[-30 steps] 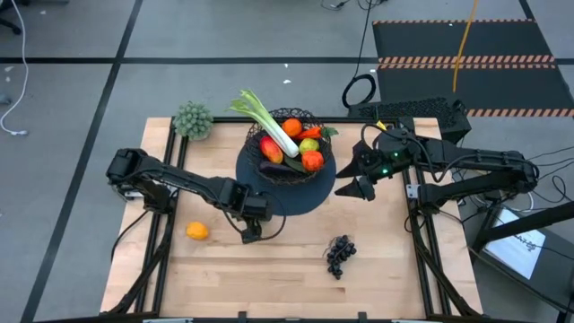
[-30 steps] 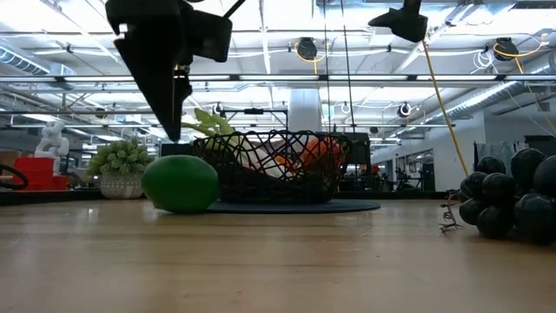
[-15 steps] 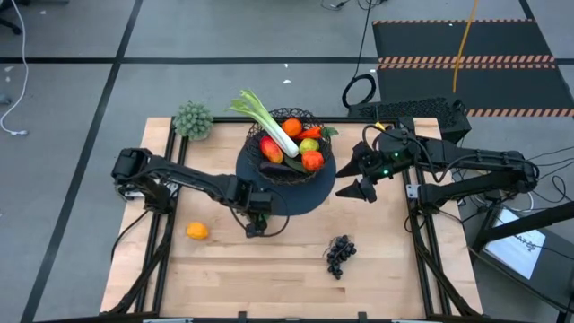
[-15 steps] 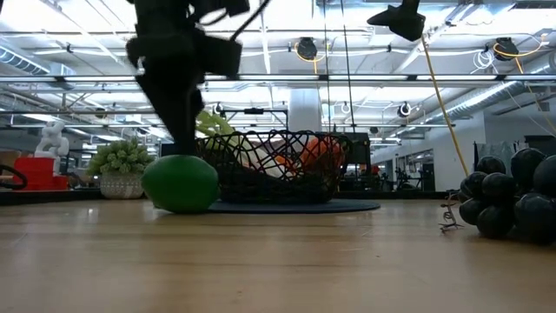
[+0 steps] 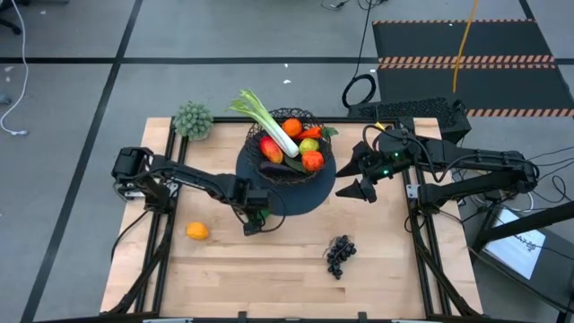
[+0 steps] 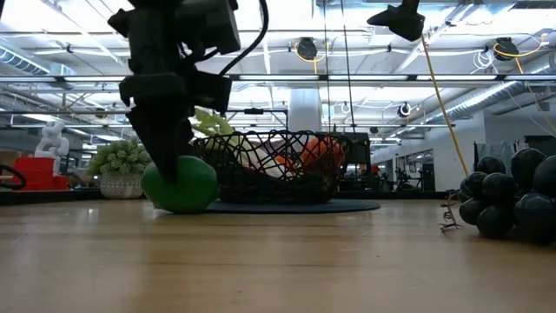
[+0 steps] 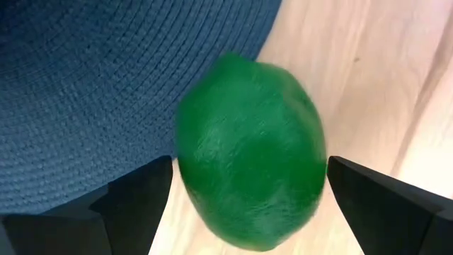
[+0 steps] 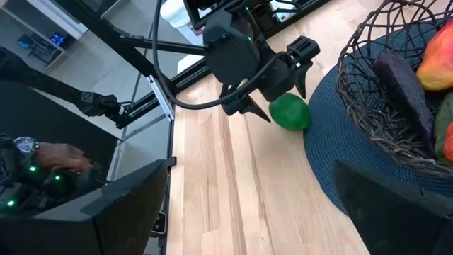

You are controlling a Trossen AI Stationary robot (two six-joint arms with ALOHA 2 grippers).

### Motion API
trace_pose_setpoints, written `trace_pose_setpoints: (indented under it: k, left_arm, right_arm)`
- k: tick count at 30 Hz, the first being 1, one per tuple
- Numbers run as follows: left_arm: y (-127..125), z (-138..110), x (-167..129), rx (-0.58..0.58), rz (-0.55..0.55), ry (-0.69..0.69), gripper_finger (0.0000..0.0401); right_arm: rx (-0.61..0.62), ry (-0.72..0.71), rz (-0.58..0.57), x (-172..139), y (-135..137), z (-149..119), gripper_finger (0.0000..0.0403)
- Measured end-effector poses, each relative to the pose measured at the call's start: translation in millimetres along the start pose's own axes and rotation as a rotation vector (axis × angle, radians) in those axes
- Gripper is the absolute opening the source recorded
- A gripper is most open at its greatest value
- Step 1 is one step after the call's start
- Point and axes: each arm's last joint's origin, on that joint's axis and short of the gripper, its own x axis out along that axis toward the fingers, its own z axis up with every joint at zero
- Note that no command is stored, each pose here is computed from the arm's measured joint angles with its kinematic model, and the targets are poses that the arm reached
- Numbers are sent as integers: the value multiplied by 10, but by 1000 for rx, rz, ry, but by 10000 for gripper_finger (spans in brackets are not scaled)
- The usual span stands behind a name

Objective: Build produce basket
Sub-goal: Put the green lime into the wire basket

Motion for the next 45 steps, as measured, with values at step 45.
trace_pose_setpoints:
  k: [45]
  left_arm:
    - [-528, 948, -1595, -431, -418, -505, 263]
  right_arm:
    - [58, 24, -14, -27, -8, -32, 393]
